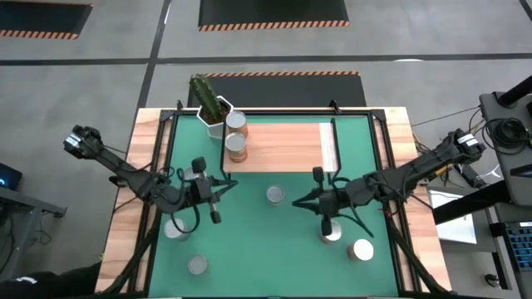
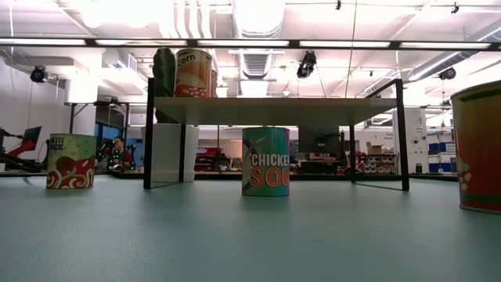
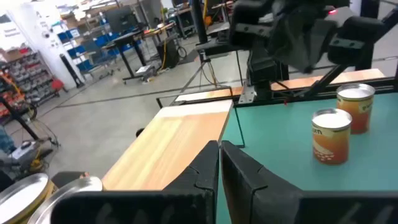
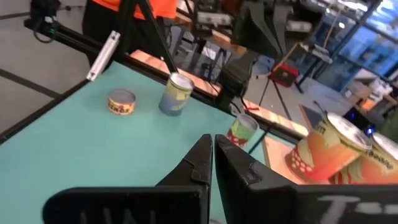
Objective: Pick and place cans onto a shelf
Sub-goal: Put the canned peas on the shelf
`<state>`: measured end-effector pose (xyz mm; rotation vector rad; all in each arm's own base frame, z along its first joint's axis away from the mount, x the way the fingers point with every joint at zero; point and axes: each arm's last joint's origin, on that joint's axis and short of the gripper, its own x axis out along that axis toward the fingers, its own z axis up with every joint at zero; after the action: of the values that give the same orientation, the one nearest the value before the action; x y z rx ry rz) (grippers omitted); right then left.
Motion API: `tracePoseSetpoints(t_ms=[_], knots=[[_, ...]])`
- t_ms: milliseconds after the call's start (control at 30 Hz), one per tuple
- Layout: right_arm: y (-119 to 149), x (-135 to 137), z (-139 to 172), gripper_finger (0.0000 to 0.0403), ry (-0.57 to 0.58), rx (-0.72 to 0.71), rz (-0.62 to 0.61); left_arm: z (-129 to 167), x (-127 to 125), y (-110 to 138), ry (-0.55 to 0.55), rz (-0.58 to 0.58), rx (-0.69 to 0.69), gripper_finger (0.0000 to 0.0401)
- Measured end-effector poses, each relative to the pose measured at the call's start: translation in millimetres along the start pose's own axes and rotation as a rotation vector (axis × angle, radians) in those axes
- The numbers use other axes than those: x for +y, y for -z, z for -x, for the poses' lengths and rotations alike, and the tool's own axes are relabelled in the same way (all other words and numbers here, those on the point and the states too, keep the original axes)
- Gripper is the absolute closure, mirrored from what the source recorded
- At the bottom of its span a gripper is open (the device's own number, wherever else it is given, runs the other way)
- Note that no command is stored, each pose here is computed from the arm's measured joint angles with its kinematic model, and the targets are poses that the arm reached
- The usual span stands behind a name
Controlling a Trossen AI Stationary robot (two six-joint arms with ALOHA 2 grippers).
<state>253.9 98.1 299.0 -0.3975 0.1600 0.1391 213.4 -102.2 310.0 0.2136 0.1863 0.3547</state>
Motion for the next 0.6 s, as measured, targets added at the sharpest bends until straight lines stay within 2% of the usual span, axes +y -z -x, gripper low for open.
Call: tracePoseSetpoints(t_ms=[367, 600], knots=[[-8, 11, 9, 0.0394, -0.041, -0.045, 0.061, 5, 7, -10, 0.006, 0.106, -0.018, 0.0401], [-12, 14, 13, 0.0394, -0.054, -0.061, 0.073, 2, 4, -14, 0.007, 0.115, -0.015, 0.0401]])
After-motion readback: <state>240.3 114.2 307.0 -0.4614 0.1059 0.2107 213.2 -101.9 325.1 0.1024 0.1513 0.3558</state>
